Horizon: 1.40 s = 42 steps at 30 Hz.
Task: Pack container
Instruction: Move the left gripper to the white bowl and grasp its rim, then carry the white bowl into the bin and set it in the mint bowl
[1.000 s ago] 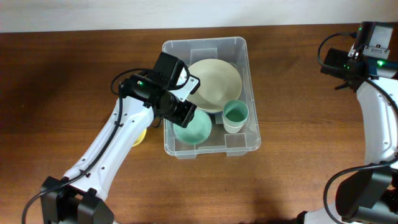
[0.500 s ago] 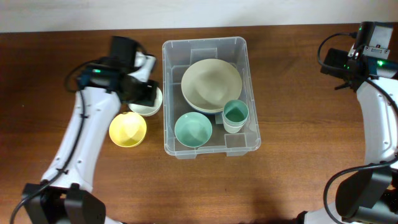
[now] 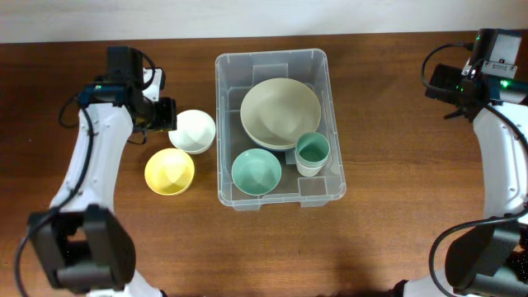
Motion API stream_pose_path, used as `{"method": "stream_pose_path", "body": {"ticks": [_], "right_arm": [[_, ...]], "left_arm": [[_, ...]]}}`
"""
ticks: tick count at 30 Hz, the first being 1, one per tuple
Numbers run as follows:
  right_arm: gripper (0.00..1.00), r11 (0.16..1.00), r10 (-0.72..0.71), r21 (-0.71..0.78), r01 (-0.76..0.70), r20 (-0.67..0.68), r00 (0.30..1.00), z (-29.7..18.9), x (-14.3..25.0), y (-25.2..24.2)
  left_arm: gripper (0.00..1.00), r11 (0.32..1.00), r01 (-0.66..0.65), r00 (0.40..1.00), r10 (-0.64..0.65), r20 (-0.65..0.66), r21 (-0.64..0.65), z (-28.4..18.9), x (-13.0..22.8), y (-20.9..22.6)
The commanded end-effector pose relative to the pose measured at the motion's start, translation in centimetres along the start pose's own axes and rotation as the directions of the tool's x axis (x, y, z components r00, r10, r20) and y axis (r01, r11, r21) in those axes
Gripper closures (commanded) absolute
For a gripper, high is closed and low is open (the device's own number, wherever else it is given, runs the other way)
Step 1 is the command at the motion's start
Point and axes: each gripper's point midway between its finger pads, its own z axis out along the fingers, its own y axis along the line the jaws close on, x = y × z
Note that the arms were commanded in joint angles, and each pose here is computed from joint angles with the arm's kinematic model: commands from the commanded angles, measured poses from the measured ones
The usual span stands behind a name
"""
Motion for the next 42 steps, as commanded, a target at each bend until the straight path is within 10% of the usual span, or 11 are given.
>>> {"method": "stream_pose_path", "body": {"ticks": [1,16,22,42], "right_arm": [[0.01,1.0,0.016,0.017,-0.017,0.024,1.0,-0.6,-0.7,-0.6],[0.01,1.0,0.016,0.017,-0.017,0.023,1.0,-0.6,-0.7,-0.6],[0.01,1.0,0.016,0.017,-0.017,0.023,1.0,-0.6,-0.7,-0.6],[0.01,1.0,0.016,0.017,-0.017,0.024,1.0,-0.6,-0.7,-0.6]], "left_arm": [[0.41,0.997,0.083,0.994,-0.083,-0.067,0.005,3.6,1.0,0.8],[0.44,0.994,0.102,0.973,-0.094,-0.211,0.03,13.0,3.6,1.0],[0.95,0.994,0.106,0.977,-0.099,-0.189,0.028,12.6,2.9,1.3],[0.99,0.997,0.038,0.995,-0.044,0.09,0.065,-5.2,-3.8,-1.7]]}}
